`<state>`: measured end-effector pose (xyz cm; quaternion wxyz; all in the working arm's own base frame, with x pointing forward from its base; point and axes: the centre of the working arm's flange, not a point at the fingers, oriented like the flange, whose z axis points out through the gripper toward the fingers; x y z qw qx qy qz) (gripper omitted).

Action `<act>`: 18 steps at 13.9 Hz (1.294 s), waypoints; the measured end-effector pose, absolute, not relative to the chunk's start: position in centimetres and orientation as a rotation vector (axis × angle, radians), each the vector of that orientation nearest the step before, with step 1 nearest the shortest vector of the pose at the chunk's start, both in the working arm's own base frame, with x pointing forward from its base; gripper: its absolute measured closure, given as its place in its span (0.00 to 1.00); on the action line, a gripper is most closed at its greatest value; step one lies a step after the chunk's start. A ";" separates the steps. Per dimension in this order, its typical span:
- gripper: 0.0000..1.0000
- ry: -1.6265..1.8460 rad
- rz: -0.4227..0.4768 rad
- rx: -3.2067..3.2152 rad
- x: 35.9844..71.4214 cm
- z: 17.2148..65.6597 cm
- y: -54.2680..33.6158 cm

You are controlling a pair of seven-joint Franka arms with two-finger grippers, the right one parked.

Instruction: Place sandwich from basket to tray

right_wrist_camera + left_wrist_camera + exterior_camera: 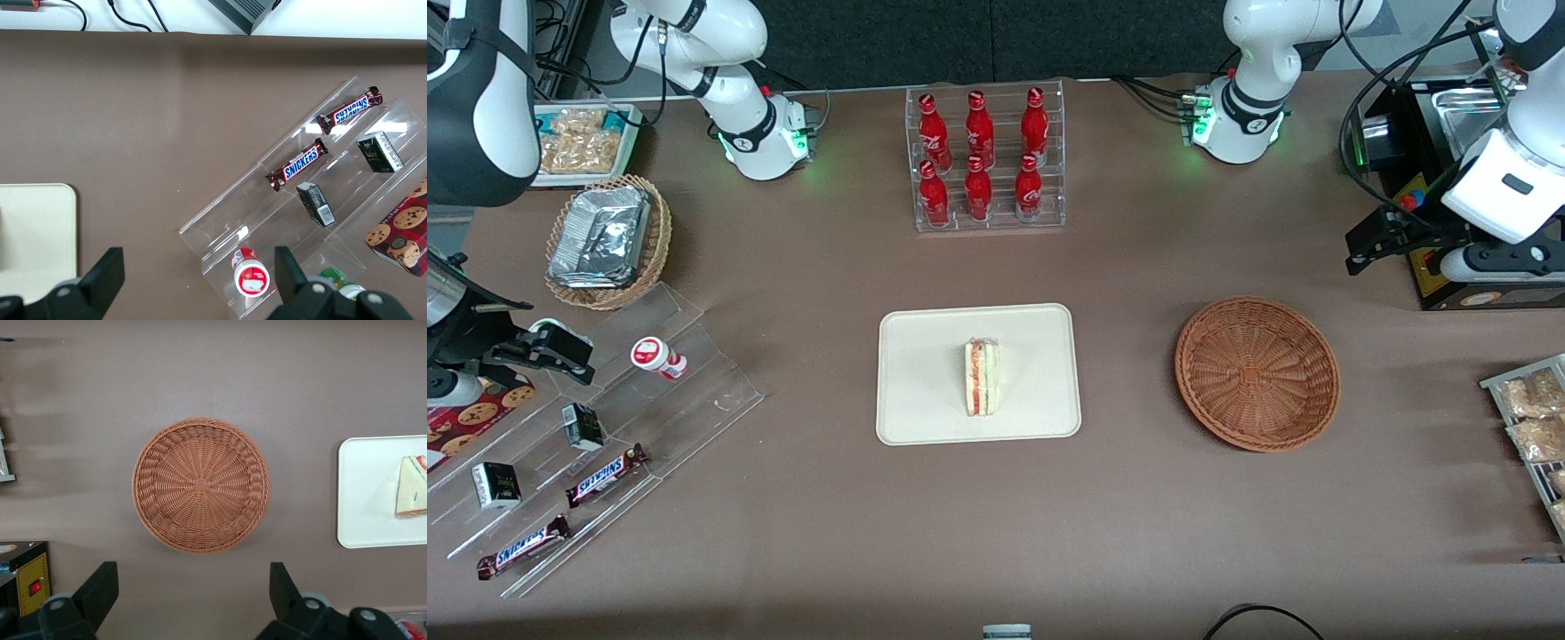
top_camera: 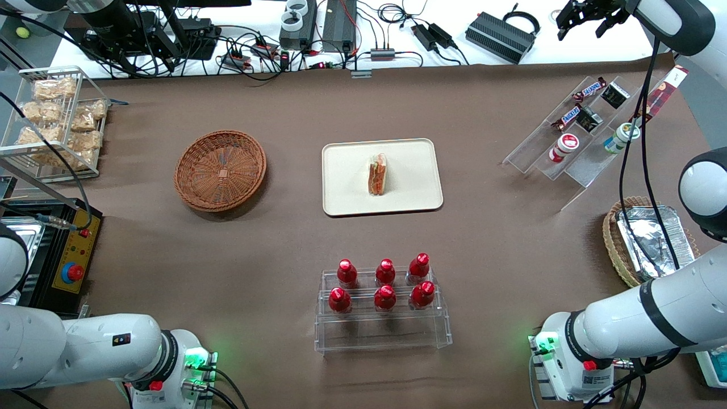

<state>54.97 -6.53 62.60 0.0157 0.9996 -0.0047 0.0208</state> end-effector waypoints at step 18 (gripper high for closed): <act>0.00 -0.009 0.047 3.137 56.0 63.4 -5.9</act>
